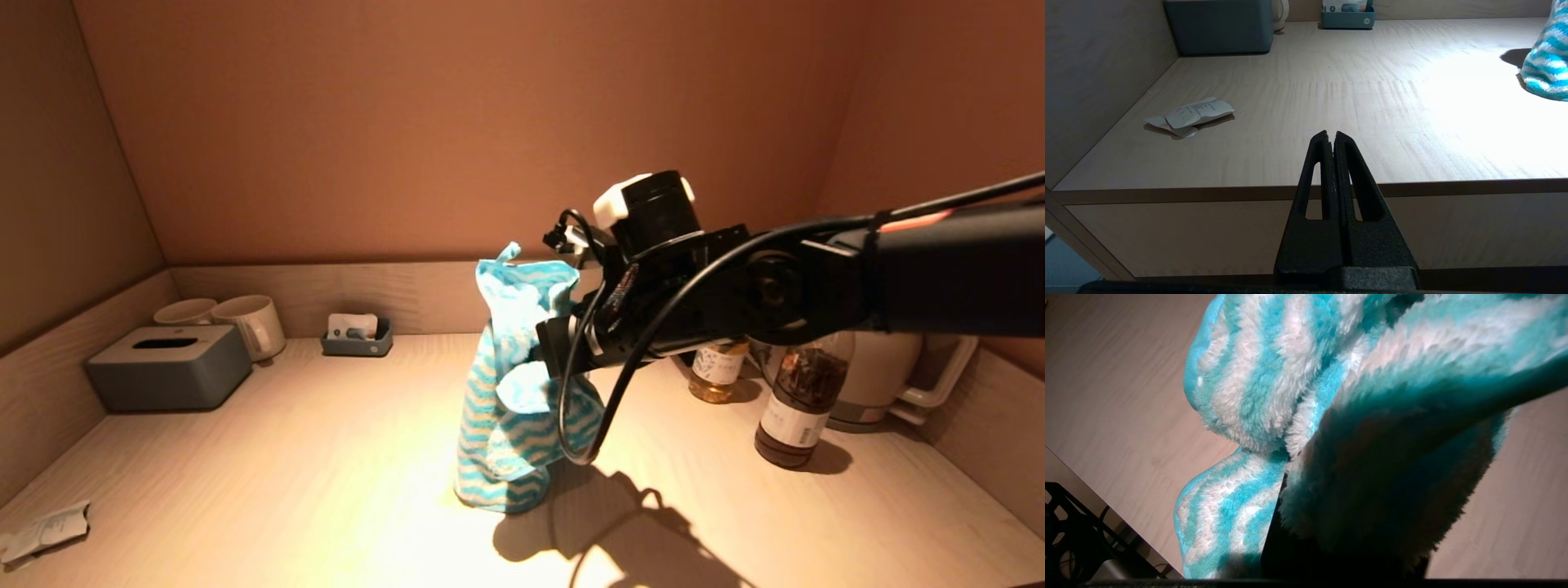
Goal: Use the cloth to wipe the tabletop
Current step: Sweep the stains on the table
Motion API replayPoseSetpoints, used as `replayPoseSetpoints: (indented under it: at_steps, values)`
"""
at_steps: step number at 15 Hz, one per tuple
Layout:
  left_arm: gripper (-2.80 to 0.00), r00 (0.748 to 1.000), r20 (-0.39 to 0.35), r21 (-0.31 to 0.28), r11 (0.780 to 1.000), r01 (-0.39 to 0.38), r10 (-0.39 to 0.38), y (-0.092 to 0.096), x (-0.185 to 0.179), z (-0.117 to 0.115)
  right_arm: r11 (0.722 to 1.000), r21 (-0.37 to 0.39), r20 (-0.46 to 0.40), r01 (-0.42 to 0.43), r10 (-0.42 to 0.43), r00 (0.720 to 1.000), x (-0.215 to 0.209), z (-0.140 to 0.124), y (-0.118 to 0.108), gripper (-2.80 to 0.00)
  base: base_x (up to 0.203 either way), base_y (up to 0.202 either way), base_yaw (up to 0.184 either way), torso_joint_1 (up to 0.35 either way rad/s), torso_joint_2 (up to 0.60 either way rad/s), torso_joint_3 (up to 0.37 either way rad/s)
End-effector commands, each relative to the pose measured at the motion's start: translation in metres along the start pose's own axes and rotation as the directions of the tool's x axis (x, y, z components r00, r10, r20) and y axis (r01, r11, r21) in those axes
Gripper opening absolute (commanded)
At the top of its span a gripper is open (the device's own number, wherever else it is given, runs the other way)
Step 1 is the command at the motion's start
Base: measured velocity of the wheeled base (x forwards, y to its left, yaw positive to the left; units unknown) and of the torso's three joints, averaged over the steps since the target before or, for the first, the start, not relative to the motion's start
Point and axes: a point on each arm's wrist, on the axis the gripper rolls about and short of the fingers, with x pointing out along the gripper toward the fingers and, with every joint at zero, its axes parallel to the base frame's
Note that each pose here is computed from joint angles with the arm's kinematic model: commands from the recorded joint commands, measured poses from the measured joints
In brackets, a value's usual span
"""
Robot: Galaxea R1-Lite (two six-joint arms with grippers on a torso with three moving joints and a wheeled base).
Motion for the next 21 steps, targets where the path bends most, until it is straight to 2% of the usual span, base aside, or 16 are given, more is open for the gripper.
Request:
replayPoseSetpoints:
  at_steps: [1, 5, 13, 16, 21]
  values:
    - [-2.8, 1.0, 0.0, -0.001, 1.0, -0.001, 0.001, 0.0, 0.0, 0.0, 1.0, -0.009, -0.045, -0.004, 0.003, 0.999, 0.023, -0.006, 0.006, -2.8, 0.0, 0.0, 0.0, 0.0, 0.0, 0.0]
    - [-2.8, 1.0, 0.0, 0.0, 1.0, -0.001, 0.001, 0.0, 0.0, 0.0, 1.0, -0.019, -0.152, -0.017, 0.014, 0.988, 0.043, -0.032, 0.018, -2.8, 0.0, 0.0, 0.0, 0.0, 0.0, 0.0]
    - [-2.8, 1.0, 0.0, 0.0, 1.0, -0.001, 0.001, 0.0, 0.0, 0.0, 0.994, -0.064, -0.345, -0.09, 0.062, 0.937, 0.06, -0.089, 0.059, -2.8, 0.0, 0.0, 0.0, 0.0, 0.0, 0.0]
    - [-2.8, 1.0, 0.0, -0.001, 1.0, -0.001, 0.001, 0.0, 0.0, 0.0, 0.993, -0.075, -0.373, -0.095, 0.061, 0.926, 0.073, -0.098, 0.064, -2.8, 0.0, 0.0, 0.0, 0.0, 0.0, 0.0]
    - [-2.8, 1.0, 0.0, 0.0, 1.0, -0.001, 0.001, 0.0, 0.0, 0.0, 0.991, -0.097, -0.352, -0.093, 0.053, 0.935, 0.095, -0.099, 0.07, -2.8, 0.0, 0.0, 0.0, 0.0, 0.0, 0.0]
